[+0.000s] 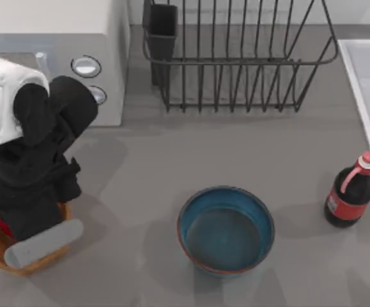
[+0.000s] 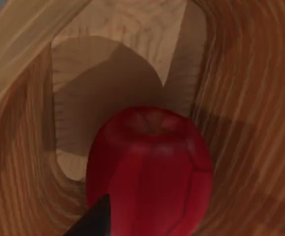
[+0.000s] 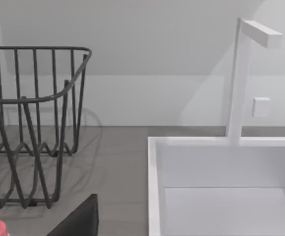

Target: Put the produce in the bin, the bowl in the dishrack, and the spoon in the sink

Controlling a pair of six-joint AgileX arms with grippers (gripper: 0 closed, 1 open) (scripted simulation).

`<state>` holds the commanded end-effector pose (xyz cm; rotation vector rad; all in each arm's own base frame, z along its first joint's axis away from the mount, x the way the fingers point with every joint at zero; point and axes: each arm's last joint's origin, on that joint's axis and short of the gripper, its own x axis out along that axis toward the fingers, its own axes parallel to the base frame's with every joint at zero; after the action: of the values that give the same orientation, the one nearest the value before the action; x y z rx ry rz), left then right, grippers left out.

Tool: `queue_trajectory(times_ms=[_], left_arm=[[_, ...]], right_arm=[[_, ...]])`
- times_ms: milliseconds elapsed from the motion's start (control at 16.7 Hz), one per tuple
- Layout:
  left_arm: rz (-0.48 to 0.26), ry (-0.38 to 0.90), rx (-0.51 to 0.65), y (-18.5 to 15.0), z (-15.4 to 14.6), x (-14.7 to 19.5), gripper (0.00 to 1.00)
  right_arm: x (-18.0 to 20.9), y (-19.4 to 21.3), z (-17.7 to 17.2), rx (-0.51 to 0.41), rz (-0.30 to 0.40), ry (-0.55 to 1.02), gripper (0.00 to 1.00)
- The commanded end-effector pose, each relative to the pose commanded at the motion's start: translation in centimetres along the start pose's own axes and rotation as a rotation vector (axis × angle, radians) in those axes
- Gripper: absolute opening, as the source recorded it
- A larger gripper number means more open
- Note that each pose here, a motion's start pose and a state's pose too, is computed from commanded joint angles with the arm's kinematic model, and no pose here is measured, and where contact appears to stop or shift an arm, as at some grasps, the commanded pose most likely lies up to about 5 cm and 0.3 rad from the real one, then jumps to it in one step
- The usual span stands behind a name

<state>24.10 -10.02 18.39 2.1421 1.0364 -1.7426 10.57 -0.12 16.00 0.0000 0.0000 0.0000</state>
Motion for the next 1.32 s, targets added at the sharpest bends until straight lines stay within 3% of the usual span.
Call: queue_trajectory(times_ms=[360, 540, 720, 840, 1020, 1200, 1320], left_arm=[[0.53, -0.114, -0.995, -7.3, 2.1, 0.8, 1.0], [0.831, -0.288, -1.474, -10.4, 3.4, 1.9, 1.0], [1.138, -0.522, -1.836, -12.6, 4.5, 3.0, 1.0], [1.33, -0.683, -1.989, -13.5, 5.1, 3.8, 1.0], [1.568, -0.888, -2.103, -14.5, 5.6, 4.6, 1.0], [1.711, -1.01, -2.137, -14.9, 5.8, 5.1, 1.0], [1.743, -1.036, -2.142, -15.0, 5.8, 5.2, 1.0]], right_arm=[[0.0, 0.0, 0.0, 0.0, 0.0, 0.0, 1.0], [0.0, 0.0, 0.0, 0.0, 0.0, 0.0, 1.0], [0.0, 0.0, 0.0, 0.0, 0.0, 0.0, 1.0], [0.0, 0.0, 0.0, 0.0, 0.0, 0.0, 1.0], [0.0, 0.0, 0.0, 0.0, 0.0, 0.0, 1.0], [0.0, 0.0, 0.0, 0.0, 0.0, 0.0, 1.0], [0.0, 0.0, 0.0, 0.0, 0.0, 0.0, 1.0]])
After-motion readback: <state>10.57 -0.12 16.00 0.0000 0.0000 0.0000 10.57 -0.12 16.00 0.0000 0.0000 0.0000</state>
